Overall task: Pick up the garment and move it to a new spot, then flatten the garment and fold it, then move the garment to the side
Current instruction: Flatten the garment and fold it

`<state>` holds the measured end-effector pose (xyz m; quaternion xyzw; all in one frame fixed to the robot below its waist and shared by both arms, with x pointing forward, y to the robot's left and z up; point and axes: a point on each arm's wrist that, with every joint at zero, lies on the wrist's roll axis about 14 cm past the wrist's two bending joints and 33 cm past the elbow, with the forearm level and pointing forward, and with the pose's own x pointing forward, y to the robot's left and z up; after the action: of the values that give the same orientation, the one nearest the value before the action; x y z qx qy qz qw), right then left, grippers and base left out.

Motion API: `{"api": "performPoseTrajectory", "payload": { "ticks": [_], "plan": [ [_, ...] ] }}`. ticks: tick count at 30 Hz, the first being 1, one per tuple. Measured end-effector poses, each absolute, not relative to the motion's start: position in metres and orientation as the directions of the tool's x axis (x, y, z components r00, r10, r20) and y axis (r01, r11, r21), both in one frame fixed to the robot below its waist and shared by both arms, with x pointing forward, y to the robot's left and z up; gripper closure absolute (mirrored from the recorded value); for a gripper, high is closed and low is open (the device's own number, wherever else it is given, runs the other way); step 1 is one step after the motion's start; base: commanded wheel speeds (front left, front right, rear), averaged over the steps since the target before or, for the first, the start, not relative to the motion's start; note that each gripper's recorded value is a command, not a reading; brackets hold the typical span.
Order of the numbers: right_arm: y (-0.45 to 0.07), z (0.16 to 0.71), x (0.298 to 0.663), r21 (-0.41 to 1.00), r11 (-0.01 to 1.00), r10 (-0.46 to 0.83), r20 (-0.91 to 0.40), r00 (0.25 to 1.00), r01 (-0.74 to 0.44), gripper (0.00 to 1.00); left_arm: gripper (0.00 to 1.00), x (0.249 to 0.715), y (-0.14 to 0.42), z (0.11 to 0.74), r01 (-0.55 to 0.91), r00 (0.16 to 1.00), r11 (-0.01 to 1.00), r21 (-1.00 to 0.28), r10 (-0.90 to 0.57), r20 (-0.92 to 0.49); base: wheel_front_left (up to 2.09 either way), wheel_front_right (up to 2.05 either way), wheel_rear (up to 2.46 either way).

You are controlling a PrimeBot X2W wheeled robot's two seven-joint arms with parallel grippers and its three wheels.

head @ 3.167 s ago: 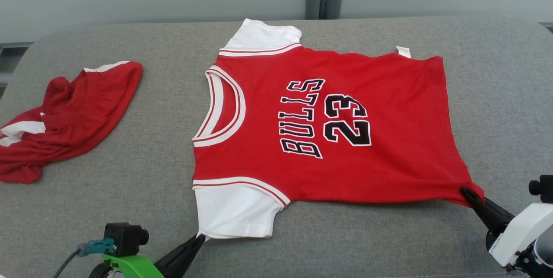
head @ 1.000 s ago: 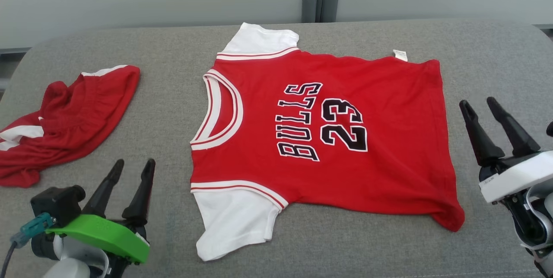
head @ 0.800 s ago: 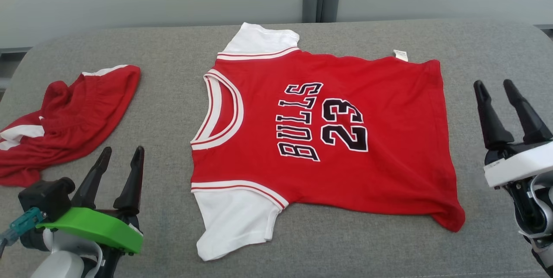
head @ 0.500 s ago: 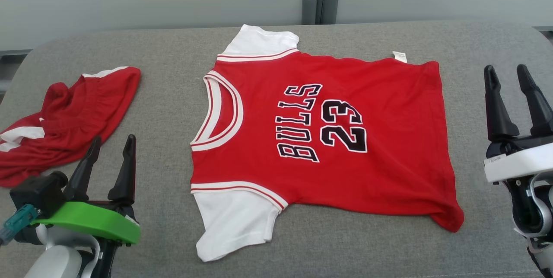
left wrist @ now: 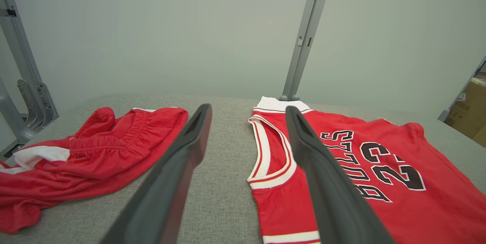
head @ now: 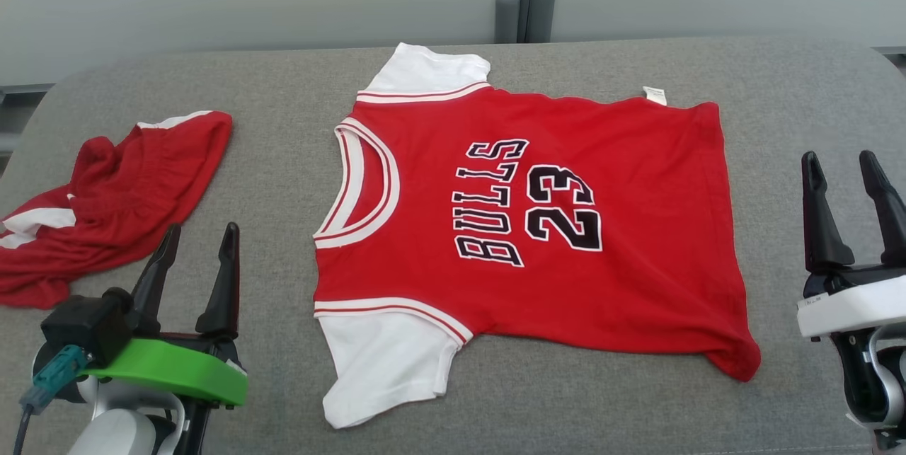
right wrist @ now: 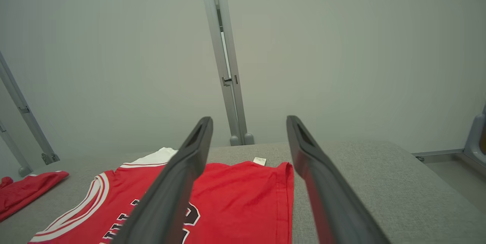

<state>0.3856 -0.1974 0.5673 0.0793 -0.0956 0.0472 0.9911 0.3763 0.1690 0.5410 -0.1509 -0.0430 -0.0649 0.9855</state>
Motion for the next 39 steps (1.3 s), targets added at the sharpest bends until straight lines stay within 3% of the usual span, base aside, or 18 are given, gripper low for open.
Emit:
{"api": "performPoseTrajectory", "payload": {
  "ticks": [33, 39],
  "plan": [
    [-0.189, 0.533, 0.369, 0.193, 0.978, 0.061, 0.105, 0.993, -0.080, 0.00, 0.00, 0.368, 0.169, 0.537, 0.094, 0.992, 0.949, -0.301, -0.065, 0.105, 0.00, 0.00, 0.00],
    [-0.191, 0.514, 0.360, 0.199, 0.978, 0.052, 0.041, 0.998, -0.059, 0.00, 0.00, 0.362, 0.159, 0.526, 0.114, 0.993, 0.943, -0.313, -0.095, 0.076, 0.00, 0.00, 0.00]
  ]
}}
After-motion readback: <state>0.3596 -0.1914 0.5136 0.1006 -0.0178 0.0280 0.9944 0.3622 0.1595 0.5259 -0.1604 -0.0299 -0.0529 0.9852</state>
